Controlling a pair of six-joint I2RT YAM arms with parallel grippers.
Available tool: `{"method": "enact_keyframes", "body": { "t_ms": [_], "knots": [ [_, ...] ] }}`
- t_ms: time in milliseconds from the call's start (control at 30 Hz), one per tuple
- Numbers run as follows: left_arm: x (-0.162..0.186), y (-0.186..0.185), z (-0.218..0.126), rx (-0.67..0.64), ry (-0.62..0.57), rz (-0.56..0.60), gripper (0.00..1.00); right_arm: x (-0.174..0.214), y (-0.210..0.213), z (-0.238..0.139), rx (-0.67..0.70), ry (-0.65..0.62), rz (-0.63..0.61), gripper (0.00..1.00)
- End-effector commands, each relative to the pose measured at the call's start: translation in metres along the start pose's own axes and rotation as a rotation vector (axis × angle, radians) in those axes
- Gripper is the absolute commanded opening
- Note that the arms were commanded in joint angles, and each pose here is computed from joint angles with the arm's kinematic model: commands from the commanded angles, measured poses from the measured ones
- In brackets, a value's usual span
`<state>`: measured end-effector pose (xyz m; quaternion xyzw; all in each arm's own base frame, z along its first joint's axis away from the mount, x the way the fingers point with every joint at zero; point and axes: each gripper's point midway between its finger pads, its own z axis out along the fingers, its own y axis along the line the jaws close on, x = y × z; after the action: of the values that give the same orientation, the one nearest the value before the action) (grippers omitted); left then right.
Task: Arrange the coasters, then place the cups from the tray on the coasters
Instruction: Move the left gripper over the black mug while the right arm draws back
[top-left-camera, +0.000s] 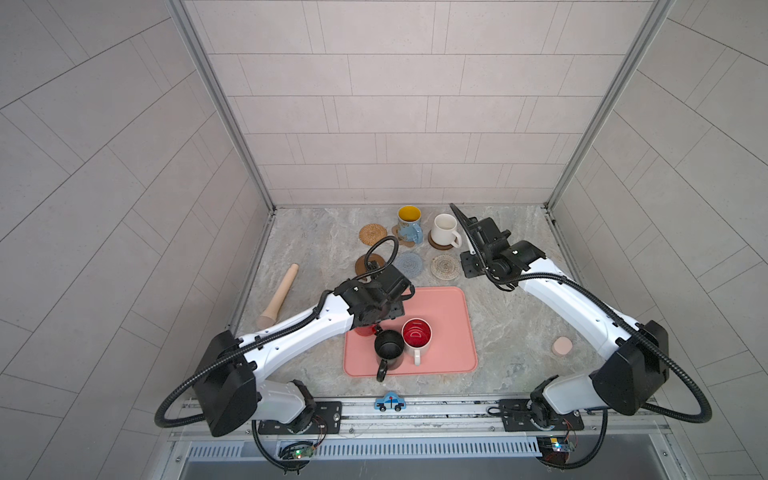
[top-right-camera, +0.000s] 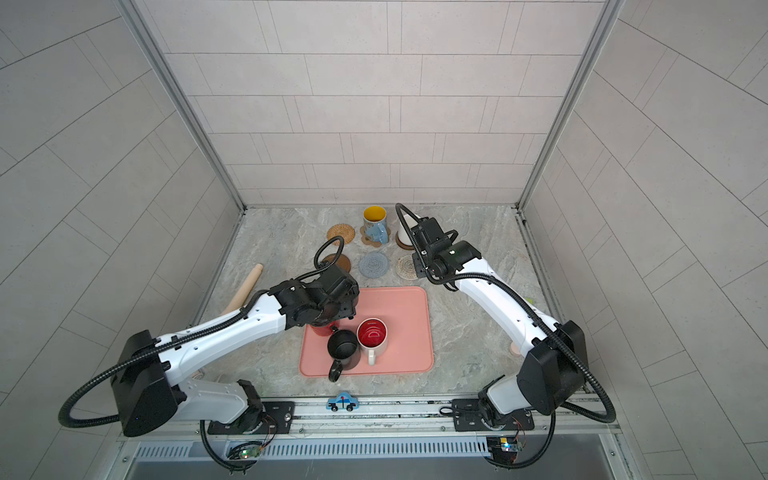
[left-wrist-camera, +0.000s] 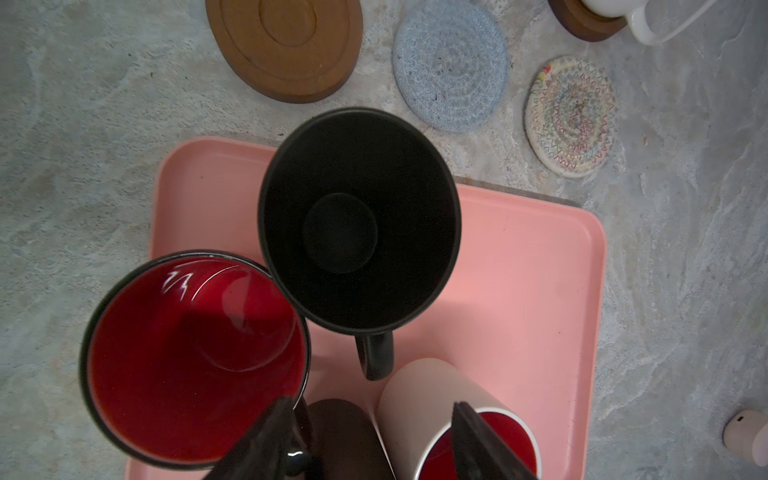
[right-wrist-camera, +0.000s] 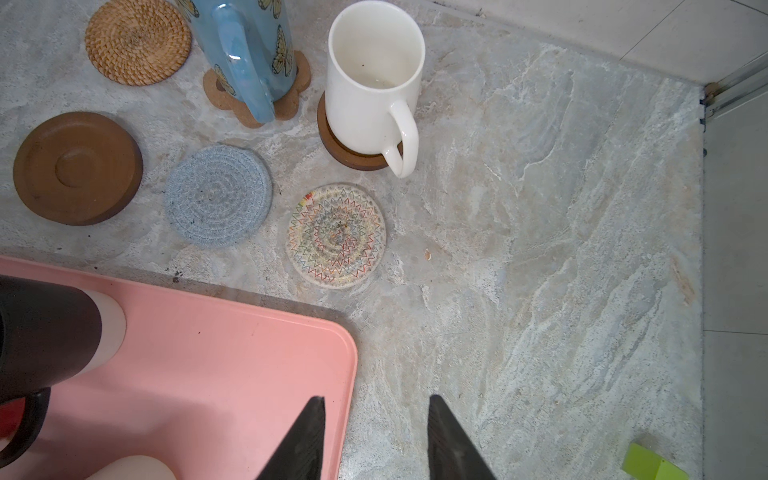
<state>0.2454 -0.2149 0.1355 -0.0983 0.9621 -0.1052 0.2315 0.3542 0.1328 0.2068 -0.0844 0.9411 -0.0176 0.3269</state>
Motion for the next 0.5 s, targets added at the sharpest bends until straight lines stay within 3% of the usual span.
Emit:
{"method": "enact_keyframes", "body": {
  "t_ms": [0, 467],
  "knots": [
    [-0.0042, 0.0054, 0.0009, -0.048, -0.019, -0.003, 0.66, 0.0008, -0.0015, -0.0092, -0.001, -0.005, 0.007, 0.43],
    [-0.0015, 0.0080, 0.0098, -0.081, -0.008, 0.006, 0.66, 0.0061, -0.0037, -0.0137, -0.005, -0.018, 0.011, 0.43]
  ]
}}
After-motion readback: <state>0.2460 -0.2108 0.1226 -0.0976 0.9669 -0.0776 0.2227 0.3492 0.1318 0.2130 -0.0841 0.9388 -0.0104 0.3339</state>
